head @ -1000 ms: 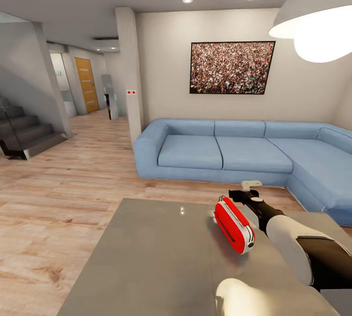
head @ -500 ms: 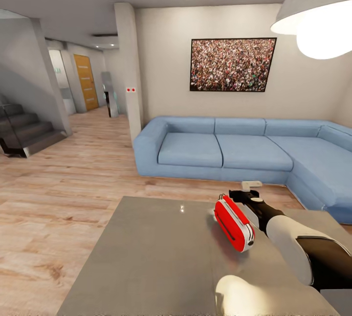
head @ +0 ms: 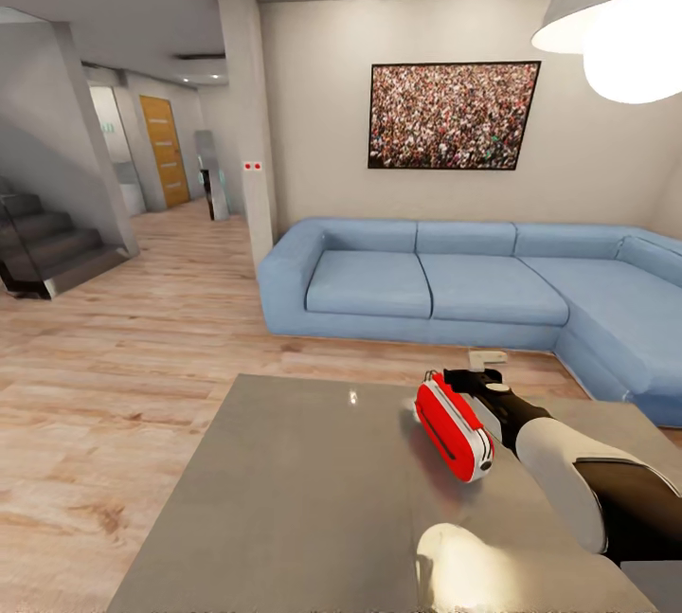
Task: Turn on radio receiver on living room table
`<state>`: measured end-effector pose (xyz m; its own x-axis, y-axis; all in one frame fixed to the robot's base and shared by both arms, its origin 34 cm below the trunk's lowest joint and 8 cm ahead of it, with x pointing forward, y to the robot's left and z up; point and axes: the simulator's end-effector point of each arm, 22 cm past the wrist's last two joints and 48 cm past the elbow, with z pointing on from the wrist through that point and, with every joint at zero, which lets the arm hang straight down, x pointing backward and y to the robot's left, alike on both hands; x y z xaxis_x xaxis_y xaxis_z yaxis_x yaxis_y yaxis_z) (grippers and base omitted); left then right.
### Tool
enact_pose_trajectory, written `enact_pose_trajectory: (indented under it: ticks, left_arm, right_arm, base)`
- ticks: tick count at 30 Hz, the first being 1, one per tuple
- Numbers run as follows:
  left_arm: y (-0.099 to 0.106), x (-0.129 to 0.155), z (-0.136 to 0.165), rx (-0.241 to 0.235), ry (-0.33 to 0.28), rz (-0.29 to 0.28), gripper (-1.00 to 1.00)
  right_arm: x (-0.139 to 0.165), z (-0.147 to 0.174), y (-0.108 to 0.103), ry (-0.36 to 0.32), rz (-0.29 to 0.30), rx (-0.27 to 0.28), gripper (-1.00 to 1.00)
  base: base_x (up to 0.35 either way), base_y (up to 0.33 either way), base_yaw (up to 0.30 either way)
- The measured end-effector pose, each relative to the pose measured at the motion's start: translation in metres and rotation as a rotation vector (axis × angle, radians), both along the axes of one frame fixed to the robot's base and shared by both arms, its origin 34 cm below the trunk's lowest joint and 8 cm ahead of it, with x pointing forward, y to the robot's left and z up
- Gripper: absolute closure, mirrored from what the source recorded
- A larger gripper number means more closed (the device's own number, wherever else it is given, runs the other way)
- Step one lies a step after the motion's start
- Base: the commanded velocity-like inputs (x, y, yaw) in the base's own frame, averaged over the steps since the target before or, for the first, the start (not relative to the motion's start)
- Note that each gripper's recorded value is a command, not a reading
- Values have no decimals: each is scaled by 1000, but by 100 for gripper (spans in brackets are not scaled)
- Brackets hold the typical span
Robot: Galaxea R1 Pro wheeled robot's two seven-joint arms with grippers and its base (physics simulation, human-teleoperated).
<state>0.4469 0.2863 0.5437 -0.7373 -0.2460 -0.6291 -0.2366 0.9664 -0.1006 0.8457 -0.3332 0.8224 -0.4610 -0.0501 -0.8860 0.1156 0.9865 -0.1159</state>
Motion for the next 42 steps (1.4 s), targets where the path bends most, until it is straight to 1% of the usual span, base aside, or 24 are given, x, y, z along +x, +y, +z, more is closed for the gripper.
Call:
enact_pose_trajectory:
  ticks: [24,30,36,42]
  left_arm:
    - [0,-11,-12,0,40,0,-100]
    - [0,-15,-15,0,50,0,-100]
    - [0,-17,-18,0,60,0,-100]
    - [0,-20,-21,0,70,0,-100]
  right_arm:
    - [-1,-28,0,40,-1,1,-100]
    - [-1,-33,-7,47,-12,-3,-100]
    - [-1,-32,-25,43,-79,-44,-100]
    - [5,-29,-28,28,-91,-51,-100]
  base:
    - [0,0,0]
    - [0,0,0]
    - [0,0,0]
    - [0,0,0]
